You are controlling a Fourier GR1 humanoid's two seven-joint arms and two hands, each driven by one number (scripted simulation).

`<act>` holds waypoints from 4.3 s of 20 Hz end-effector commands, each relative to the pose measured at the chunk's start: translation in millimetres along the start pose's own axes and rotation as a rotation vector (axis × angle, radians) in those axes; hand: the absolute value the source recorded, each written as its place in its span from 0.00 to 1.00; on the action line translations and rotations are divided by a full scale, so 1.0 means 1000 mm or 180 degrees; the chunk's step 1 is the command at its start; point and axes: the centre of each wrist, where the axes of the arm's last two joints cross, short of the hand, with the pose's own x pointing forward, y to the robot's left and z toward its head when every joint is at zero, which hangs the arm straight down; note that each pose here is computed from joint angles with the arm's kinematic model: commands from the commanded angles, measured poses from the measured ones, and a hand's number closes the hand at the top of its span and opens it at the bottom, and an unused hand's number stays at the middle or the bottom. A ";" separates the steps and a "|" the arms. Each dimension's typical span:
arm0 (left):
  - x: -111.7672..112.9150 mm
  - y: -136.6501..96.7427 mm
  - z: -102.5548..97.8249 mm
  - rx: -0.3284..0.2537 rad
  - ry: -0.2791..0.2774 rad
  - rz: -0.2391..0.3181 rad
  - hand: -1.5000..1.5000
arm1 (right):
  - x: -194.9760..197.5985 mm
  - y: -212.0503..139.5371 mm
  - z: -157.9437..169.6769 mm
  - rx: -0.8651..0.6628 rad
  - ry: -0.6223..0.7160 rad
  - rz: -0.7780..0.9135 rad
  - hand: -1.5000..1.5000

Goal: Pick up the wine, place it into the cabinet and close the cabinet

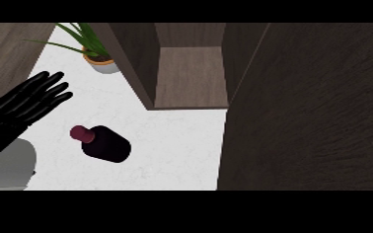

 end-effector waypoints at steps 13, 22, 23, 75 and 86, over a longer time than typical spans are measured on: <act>-0.083 0.013 -0.026 0.0030 0.0241 -0.0063 0.00 | 0.052 0.006 0.036 0.0079 -0.0300 -0.0132 0.00; -0.120 0.024 -0.044 0.0066 0.0393 -0.0130 0.00 | 0.052 0.006 0.036 0.0145 -0.0271 -0.0139 0.00; -0.122 0.031 -0.040 0.0094 0.0432 -0.0095 0.00 | 0.047 0.004 0.036 0.0043 -0.0317 -0.0105 0.00; -0.263 -0.004 -0.041 0.0046 0.0427 0.1151 1.00 | 0.033 0.000 0.023 0.0034 -0.0222 -0.0056 0.00; -0.262 -0.034 -0.051 0.0453 0.0059 0.0766 1.00 | 0.032 0.005 0.026 0.0029 -0.0169 -0.0070 0.00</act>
